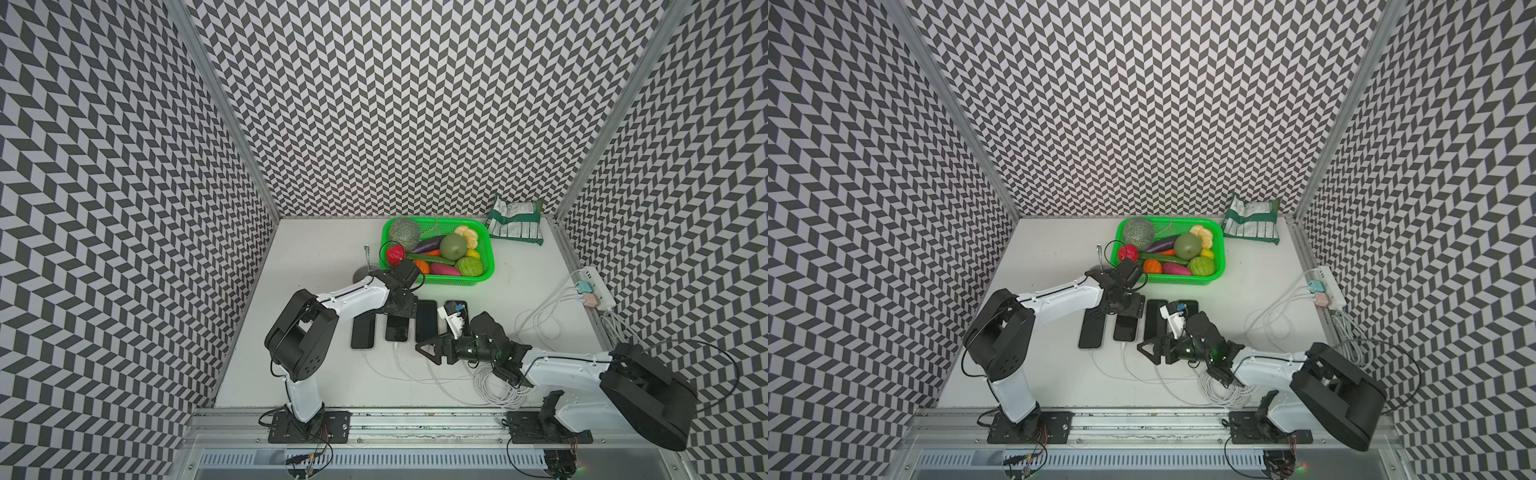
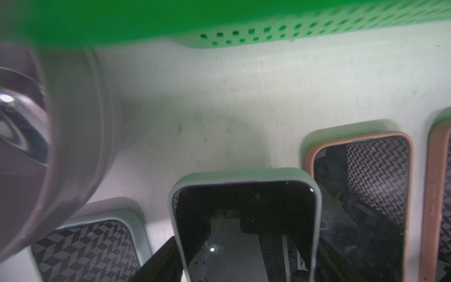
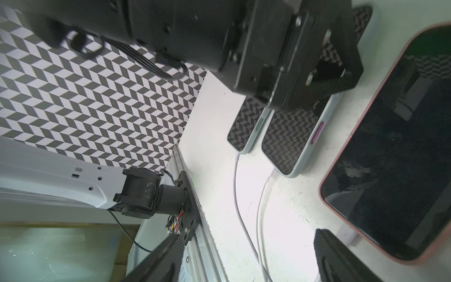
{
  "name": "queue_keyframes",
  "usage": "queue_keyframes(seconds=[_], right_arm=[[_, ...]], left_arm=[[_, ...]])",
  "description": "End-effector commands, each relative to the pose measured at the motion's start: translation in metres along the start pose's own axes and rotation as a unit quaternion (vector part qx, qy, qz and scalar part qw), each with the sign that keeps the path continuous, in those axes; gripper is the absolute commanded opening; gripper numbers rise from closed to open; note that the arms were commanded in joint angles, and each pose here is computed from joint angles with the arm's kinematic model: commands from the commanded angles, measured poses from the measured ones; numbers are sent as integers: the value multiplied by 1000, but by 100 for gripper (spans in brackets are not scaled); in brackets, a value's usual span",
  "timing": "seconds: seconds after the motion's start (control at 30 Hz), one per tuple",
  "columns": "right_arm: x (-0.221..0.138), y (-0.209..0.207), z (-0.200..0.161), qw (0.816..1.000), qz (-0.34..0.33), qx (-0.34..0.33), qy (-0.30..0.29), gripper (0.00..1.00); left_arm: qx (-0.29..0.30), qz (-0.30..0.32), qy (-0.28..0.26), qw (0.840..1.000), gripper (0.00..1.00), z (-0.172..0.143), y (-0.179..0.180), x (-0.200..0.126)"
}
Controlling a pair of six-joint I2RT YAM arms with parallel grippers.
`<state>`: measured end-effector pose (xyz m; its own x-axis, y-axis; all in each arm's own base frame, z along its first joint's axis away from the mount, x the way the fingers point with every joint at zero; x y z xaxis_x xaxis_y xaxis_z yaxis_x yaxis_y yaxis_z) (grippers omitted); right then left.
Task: Unplug the charging cable from the phone
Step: Pick up the phone at the center of the board, then remove the charging cable from the phone.
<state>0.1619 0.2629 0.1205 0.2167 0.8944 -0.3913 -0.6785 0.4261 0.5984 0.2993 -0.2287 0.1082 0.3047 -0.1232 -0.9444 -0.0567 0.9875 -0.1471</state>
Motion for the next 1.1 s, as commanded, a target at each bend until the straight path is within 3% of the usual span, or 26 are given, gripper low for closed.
queue_keyframes(seconds=[0.0, 0.63, 1.07], right_arm=[[12, 14, 13, 999, 33, -16, -24, 83], [65, 15, -6, 999, 48, 0, 16, 71], [80, 6, -9, 999, 24, 15, 16, 62]], left_arm=[[6, -27, -34, 999, 0, 13, -12, -29], [10, -45, -41, 998, 0, 16, -15, -46], [12, -55, -43, 997, 0, 16, -17, -52]])
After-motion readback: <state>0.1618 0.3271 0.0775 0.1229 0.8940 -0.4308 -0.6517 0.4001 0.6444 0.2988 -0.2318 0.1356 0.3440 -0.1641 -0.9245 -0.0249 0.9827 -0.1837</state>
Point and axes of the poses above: each gripper's point midway between its finger pads, its own x axis out along the fingers, its own y axis along the line the jaws close on, z = x × y, the point moved 6 cm from there along -x, back along the fingers, and after that the axes turned 15 degrees about -x, right-handed, at the moved point
